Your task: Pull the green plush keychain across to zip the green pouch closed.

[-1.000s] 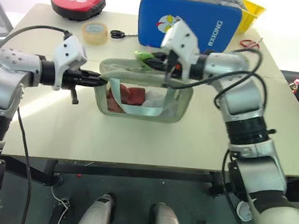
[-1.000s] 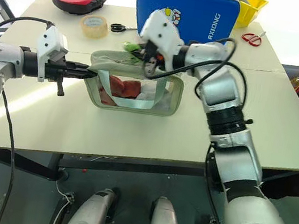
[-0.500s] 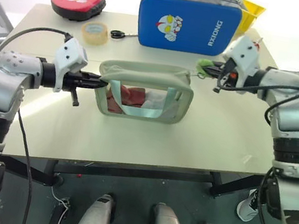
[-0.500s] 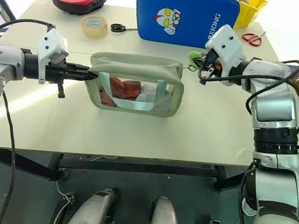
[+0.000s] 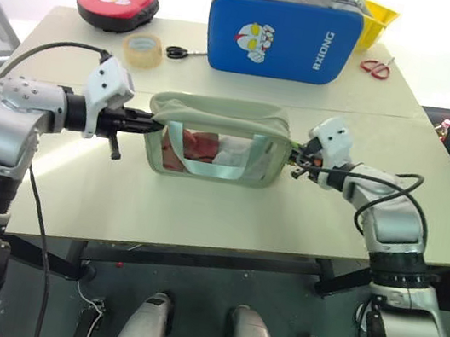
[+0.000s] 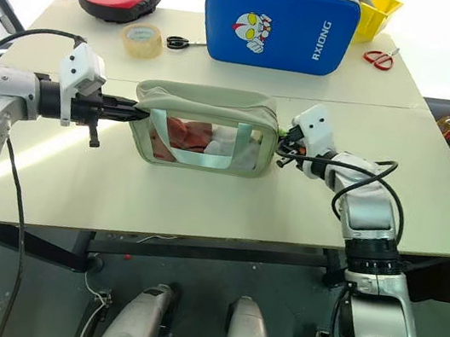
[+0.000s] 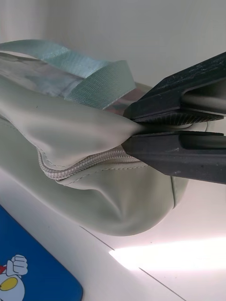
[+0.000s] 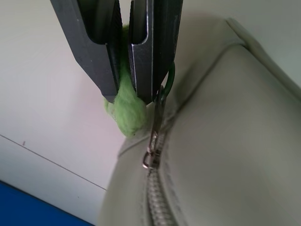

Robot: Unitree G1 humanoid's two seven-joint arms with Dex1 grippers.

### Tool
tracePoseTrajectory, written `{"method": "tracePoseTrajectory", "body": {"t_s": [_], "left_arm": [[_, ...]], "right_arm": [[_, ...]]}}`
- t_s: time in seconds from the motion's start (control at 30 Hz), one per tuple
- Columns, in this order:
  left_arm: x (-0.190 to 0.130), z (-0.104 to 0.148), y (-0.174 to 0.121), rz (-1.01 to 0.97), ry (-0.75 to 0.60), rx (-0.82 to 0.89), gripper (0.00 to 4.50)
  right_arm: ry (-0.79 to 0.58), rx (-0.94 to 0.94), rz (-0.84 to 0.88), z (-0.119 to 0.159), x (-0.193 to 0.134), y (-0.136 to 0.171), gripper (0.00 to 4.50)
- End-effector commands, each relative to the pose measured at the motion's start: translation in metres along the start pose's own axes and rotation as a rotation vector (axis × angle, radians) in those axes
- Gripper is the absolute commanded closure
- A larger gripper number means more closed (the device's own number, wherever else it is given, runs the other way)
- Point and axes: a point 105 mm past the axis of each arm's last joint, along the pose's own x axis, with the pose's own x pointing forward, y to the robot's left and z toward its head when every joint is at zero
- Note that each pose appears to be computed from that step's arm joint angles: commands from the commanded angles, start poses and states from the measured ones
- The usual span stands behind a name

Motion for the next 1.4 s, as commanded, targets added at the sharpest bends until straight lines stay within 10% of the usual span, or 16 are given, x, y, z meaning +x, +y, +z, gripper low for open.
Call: {"method": "tracePoseTrajectory", "body": {"t_s": [0.03, 0.17, 0.5, 0.8, 1.13, 1.4], "left_arm": [[-0.001, 0.008, 0.002, 0.004, -0.014, 0.022, 4.5], [-0.001, 0.007, 0.002, 0.009, -0.014, 0.022, 4.5], [-0.007, 0.004, 0.005, 0.033, -0.006, 0.026, 4.5], [-0.018, 0.011, 0.016, 0.066, -0.01, 0.032, 4.5], [-0.04, 0.036, 0.02, 0.063, -0.086, -0.048, 0.01], [-0.073, 0.04, 0.036, 0.15, -0.084, -0.09, 0.01]], "right_arm": [[-0.009, -0.018, -0.011, 0.002, 0.0, 0.001, 4.47], [-0.012, -0.029, -0.018, 0.007, -0.002, -0.006, 4.47], [-0.01, -0.225, 0.121, 0.058, -0.047, -0.037, 0.03], [-0.06, -0.291, 0.422, 0.106, -0.094, -0.027, 0.03], [-0.107, -0.298, 0.434, 0.111, -0.08, -0.008, 0.0], [-0.103, -0.283, 0.406, 0.107, -0.081, -0.013, 0.0]]}}
